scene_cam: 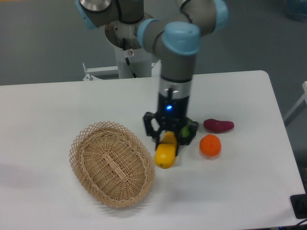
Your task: Place the mango in the basket
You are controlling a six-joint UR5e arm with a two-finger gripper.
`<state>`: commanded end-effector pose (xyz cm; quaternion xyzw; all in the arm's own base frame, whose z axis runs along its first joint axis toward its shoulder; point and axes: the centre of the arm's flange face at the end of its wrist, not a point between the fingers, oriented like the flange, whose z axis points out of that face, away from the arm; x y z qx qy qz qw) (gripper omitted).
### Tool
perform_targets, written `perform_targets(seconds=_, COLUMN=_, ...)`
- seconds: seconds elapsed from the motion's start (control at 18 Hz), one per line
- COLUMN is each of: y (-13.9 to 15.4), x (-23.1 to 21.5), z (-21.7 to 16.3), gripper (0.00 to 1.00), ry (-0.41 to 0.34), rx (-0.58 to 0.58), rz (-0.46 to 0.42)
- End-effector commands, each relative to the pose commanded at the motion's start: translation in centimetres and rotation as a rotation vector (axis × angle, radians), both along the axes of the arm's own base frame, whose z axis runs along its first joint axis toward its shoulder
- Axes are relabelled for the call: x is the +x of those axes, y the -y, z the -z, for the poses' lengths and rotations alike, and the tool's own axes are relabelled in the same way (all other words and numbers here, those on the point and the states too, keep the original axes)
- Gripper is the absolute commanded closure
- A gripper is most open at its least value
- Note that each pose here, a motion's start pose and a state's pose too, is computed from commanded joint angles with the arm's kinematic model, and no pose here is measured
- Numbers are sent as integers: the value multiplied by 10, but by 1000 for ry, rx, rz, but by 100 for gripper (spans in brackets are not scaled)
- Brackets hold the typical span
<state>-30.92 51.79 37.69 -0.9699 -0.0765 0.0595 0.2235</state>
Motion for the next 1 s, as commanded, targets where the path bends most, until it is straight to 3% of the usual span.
perform_targets(seconds=0.17, y=-15, x=23, z=14, gripper=43, ry=50, rx=-10, rz=-34)
perform_targets(seconds=0.56, y=-62, x=80, z=73, gripper=43, ry=61, rx=-135, rz=-50)
perform_targets(seconds=1.0, y=-71, x=89, z=102, gripper=42, ry=68, rx=-187, rz=-32)
